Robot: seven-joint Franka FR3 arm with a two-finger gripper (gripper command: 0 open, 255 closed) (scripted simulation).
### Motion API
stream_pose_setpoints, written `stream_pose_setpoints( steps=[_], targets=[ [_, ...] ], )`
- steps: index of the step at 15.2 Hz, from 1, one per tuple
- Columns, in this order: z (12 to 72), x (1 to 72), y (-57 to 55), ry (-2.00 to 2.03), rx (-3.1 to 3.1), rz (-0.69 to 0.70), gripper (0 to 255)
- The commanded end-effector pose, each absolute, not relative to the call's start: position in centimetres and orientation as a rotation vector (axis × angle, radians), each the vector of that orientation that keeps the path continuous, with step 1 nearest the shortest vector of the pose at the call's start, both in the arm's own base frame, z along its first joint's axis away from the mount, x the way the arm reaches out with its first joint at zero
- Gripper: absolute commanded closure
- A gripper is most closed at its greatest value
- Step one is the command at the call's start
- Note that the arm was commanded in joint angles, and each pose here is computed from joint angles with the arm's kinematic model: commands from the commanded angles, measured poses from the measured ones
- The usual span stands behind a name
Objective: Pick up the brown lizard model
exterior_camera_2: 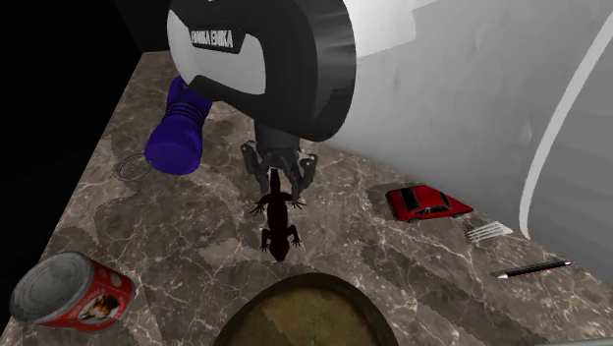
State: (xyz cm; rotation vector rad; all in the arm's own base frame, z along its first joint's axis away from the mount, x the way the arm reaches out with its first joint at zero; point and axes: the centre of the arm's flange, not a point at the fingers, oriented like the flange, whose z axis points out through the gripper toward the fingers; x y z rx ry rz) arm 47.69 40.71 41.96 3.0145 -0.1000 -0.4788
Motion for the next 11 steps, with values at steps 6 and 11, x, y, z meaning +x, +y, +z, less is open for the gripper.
stream_pose_setpoints(
  steps=[6,11],
  targets=[
    [45.8,47.7,40.7,-0.1,3.014,-0.479,255],
    [47.5,47.7,40.7,-0.1,3.014,-0.479,255]
  ],
)
